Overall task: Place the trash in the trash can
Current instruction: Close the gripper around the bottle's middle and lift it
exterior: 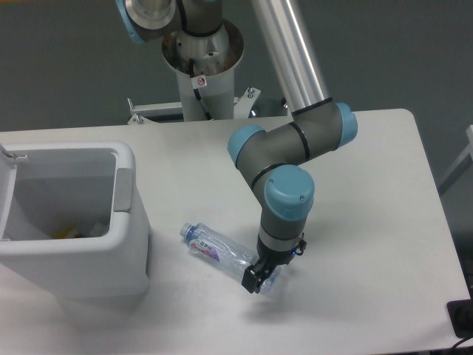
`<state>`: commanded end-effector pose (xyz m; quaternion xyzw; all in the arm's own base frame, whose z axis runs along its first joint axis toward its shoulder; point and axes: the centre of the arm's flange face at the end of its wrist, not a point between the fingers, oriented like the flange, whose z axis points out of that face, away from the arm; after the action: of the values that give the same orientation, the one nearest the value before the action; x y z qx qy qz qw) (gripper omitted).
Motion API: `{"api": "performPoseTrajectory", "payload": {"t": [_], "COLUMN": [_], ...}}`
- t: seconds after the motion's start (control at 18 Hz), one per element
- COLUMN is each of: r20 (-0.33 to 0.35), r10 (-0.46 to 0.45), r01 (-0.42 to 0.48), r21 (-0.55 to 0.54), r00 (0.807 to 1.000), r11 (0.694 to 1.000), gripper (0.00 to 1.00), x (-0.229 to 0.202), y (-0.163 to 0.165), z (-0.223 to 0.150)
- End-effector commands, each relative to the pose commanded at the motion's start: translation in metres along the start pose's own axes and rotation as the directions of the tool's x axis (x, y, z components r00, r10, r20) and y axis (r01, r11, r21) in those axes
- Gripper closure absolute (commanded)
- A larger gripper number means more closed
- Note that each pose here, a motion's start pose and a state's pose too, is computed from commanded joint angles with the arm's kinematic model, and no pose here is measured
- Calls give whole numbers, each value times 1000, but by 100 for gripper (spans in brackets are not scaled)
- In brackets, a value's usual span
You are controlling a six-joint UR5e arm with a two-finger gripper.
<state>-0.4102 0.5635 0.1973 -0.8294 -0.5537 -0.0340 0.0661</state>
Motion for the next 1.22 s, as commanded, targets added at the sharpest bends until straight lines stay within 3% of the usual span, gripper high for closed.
{"api": "performPoseTrajectory", "payload": {"t": [0.33,0.5,0.67,1.22], "r20": [33,42,44,42], "r10": [-1,-18,-18,-16], "r01": [1,18,18,16], "r21": [-1,4,3,9], "r00": [999,999,999,999], "r11": [1000,1000,1000,1000], "gripper": [0,19,20,38], "x": [-2,-1,-2,-1], "y": [2,2,2,3], "z": [7,7,7,3]}}
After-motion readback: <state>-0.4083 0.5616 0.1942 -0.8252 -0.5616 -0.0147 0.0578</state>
